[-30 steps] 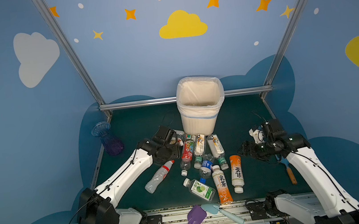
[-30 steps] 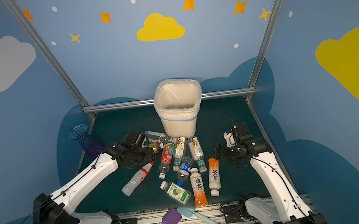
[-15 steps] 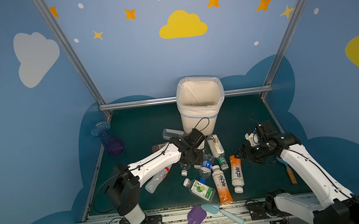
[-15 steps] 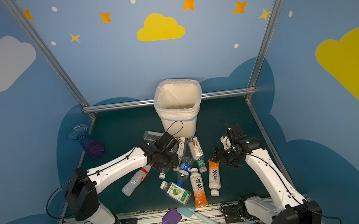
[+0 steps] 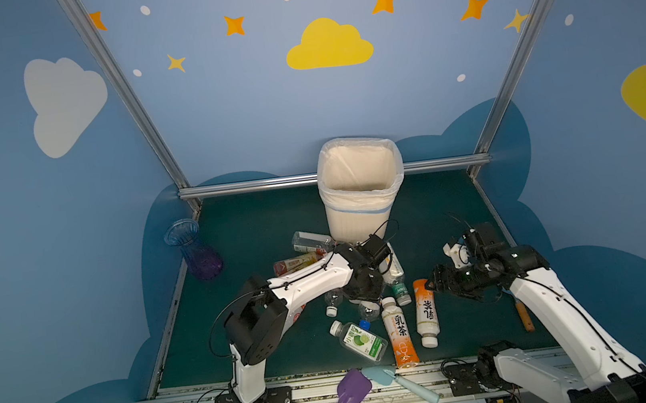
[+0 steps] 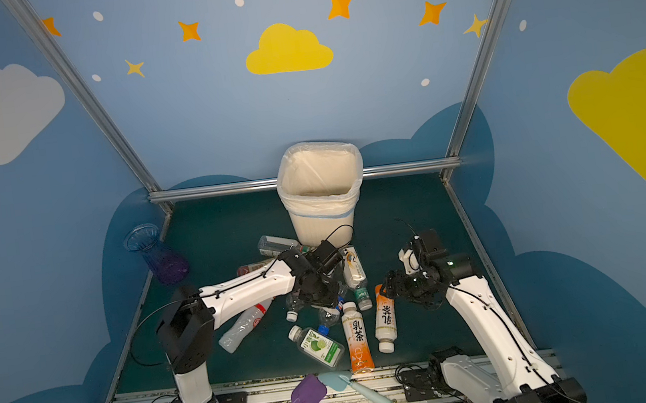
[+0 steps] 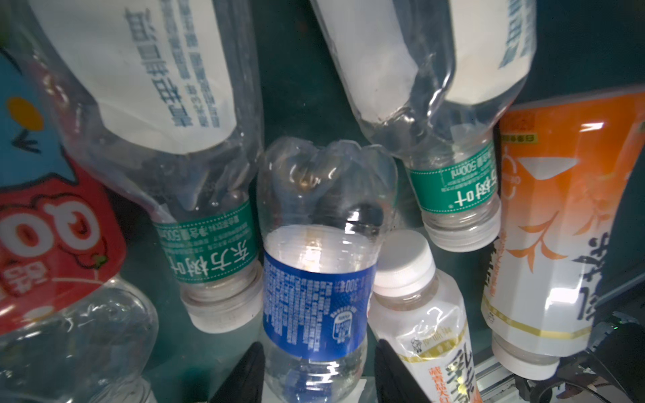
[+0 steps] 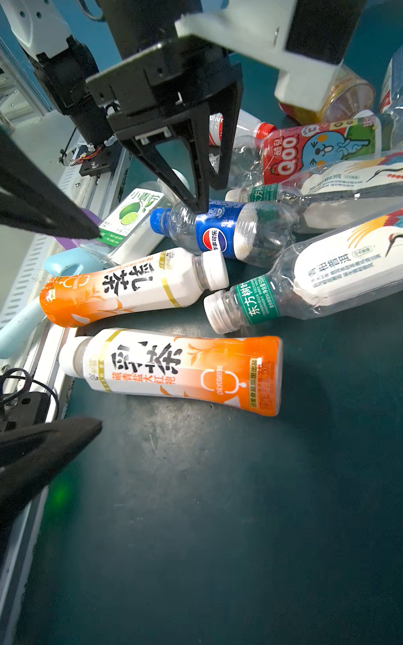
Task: Throw the plastic bottles in the bin
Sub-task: 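Close the left gripper around the blue-label clear water bottle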
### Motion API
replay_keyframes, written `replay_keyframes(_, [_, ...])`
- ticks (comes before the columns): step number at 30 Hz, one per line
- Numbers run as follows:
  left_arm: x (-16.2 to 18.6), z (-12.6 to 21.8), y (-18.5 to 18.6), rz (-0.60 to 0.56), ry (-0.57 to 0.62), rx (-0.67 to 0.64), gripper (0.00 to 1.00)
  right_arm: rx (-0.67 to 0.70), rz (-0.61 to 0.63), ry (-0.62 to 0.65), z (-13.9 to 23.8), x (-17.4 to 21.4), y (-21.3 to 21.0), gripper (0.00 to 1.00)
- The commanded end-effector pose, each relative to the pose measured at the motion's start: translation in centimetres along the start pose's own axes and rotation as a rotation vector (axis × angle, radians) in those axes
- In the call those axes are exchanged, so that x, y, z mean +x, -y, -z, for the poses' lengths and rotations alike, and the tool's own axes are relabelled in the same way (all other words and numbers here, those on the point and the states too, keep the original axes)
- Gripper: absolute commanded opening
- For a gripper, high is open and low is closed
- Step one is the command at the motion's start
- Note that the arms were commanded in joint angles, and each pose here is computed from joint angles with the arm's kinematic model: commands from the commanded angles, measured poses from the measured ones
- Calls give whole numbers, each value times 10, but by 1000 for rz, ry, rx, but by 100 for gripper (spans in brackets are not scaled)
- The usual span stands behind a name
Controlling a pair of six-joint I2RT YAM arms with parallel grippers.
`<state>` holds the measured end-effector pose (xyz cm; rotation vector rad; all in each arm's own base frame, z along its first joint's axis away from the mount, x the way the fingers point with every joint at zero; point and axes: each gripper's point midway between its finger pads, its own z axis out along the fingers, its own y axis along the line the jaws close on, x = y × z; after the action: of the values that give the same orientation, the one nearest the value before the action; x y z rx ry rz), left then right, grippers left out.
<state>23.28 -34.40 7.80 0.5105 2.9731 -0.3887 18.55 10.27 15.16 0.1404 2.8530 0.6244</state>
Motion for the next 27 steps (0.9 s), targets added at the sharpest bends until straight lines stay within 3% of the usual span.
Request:
replay_keyframes(1, [1, 0, 3, -21, -20, -3, 55, 20, -3, -18, 0, 9, 6, 81])
replay_keyframes(7, [1, -9, -1, -31, -45, -38, 64, 17, -2, -16, 2, 11, 5, 81])
replay_keyframes(20, [1, -27, -4, -47, -88, -63, 69, 10, -18, -11, 4, 13, 5, 81])
replay_keyframes(24, [1, -32, -3, -56, -102, -69, 69, 11, -23, -9, 5, 13, 5, 82])
replay_keyframes(27, [-1, -33, -2, -63, -99, -65, 61, 12, -25, -6, 6, 13, 5, 82])
